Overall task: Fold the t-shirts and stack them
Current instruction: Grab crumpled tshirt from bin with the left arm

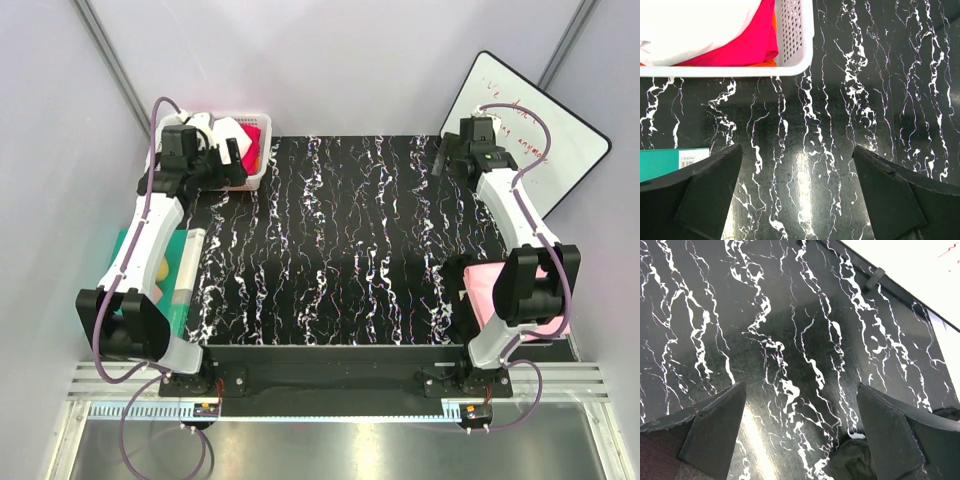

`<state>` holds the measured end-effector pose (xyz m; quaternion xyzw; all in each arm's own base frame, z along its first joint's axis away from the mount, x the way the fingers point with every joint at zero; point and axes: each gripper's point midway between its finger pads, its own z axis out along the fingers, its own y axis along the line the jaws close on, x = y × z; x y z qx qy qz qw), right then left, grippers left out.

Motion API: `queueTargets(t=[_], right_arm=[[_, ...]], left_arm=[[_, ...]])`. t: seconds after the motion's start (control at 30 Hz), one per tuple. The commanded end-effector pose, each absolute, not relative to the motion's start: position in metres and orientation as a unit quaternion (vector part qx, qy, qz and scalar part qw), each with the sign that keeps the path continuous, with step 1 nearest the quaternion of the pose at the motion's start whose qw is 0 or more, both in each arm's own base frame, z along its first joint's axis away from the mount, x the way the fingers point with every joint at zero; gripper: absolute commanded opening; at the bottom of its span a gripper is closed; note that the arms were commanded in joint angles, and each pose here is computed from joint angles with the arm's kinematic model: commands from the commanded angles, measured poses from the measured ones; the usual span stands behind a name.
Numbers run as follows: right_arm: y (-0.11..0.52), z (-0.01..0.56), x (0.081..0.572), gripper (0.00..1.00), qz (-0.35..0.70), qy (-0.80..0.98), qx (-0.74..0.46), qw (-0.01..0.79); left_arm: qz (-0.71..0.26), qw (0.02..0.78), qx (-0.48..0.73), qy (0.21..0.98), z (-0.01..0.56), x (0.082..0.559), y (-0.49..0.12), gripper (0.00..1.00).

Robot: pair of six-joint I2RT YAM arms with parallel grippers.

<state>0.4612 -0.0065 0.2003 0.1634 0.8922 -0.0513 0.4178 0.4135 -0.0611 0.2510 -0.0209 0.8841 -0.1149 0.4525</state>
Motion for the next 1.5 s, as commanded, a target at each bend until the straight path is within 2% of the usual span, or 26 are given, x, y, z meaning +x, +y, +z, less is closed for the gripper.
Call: queueTargets(t=[0.0,0.33,0.5,0.77,0.9,1.1,1.17,1.2,1.23,1.27,1.3,1.47], right_arm=[[-0.001,0.215,0.479,1.00,-0.040,0.885,0.157,0.436],[0.001,0.215,0.509,1.00,-0.044,0.884,0.151,0.440],[0.006,0.199,0.520,1.00,-0.036,0.891,0.145,0.429],[0.008,0.178,0.542,1.00,-0.039,0.900,0.125,0.417],[0.009,0.168,0.544,1.00,-0.039,0.904,0.120,0.409],[0.011,0.145,0.538,1.00,-0.034,0.914,0.126,0.385],[0.014,0.141,0.536,1.00,-0.030,0.915,0.128,0.382],[0.014,0.139,0.536,1.00,-0.028,0.914,0.132,0.381],[0.015,0.135,0.534,1.00,-0.028,0.916,0.132,0.378],[0.016,0.135,0.534,1.00,-0.027,0.916,0.133,0.379],[0.017,0.133,0.534,1.00,-0.027,0.917,0.131,0.377],[0.028,0.130,0.532,1.00,-0.016,0.919,0.126,0.373]], left_arm=[[-0.123,0.482,-0.002,0.867,0.279,0.432,-0.065,0.99],[-0.014,0.461,-0.095,0.882,0.254,0.489,-0.025,0.99],[0.007,0.446,-0.043,0.894,0.252,0.519,-0.025,0.99],[0.017,0.409,-0.073,0.910,0.184,0.586,-0.003,0.99],[0.030,0.386,-0.108,0.916,0.144,0.600,0.017,0.99],[0.064,0.379,-0.134,0.913,0.123,0.608,0.055,0.99],[0.076,0.377,-0.146,0.911,0.117,0.609,0.064,0.83],[0.079,0.374,-0.149,0.912,0.111,0.610,0.066,0.69],[0.081,0.372,-0.153,0.912,0.109,0.609,0.069,0.52],[0.083,0.373,-0.155,0.911,0.109,0.610,0.071,0.13],[0.085,0.373,-0.156,0.911,0.109,0.610,0.071,0.00],[0.088,0.397,-0.161,0.899,0.138,0.604,0.072,0.00]])
